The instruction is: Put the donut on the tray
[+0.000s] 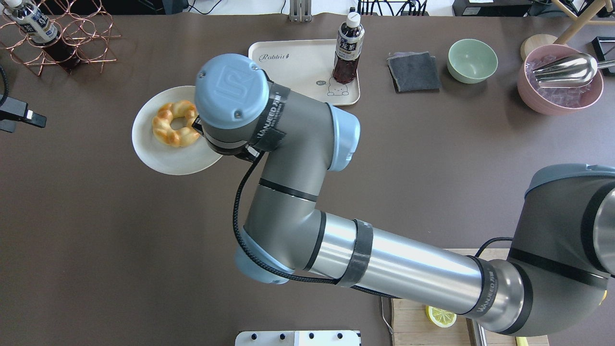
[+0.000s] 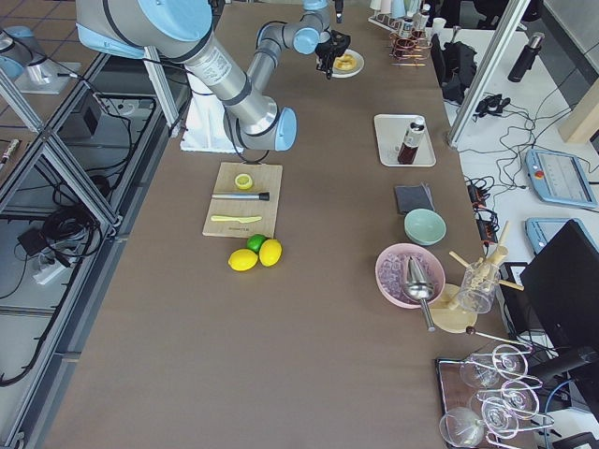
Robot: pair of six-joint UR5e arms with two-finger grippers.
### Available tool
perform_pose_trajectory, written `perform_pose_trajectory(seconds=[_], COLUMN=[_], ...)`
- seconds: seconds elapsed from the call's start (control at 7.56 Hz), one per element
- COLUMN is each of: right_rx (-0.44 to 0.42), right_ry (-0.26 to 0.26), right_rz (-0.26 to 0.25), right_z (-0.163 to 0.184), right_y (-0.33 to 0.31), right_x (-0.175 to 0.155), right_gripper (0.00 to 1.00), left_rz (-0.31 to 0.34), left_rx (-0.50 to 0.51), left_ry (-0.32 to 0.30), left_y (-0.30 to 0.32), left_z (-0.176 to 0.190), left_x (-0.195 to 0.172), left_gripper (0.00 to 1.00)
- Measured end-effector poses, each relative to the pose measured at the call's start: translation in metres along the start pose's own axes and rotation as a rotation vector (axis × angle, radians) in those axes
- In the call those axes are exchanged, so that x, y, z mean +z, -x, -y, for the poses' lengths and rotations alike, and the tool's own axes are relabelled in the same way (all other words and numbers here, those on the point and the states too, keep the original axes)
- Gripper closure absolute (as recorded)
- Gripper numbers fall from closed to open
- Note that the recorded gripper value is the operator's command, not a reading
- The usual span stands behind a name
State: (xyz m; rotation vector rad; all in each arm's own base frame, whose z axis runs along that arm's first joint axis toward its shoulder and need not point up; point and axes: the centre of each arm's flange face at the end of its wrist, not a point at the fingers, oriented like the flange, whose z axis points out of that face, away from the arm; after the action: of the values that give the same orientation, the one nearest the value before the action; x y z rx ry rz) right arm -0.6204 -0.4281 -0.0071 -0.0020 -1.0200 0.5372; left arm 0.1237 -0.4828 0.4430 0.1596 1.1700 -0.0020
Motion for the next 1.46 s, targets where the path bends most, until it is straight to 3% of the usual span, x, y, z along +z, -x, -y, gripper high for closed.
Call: perform_pose_trajectory(seconds=[0.4,1.06,1.32,1.46], right_rx=[-0.031,-0.042,-0.040,-0.038], right_ry=[-0.026,-0.031,-0.036,-0.038], right_rz=[-0.017,-0.017,-0.015,-0.014], right_z=[-0.060,-0.081,-0.077,-0.074], right_y=[0.036,0.058,0.059,0.060], right_x=[0.000,-0.004,-0.005,-0.006], right_gripper=[1.00,1.00,1.00,1.00], left_rz=[0.016,0.035,0.035,0.033], left_rx=[-0.013,-0.040,-0.032,-0.024], left_ry=[-0.003,-0.015,-0.016,-0.017], left_y=[-0.027,-0.068,-0.067,-0.067], left_z=[-0.009,-0.023,-0.024,-0.025], left_x=[0.021,0.052,0.052,0.052], left_gripper=[0.03,0.05,0.16,0.36])
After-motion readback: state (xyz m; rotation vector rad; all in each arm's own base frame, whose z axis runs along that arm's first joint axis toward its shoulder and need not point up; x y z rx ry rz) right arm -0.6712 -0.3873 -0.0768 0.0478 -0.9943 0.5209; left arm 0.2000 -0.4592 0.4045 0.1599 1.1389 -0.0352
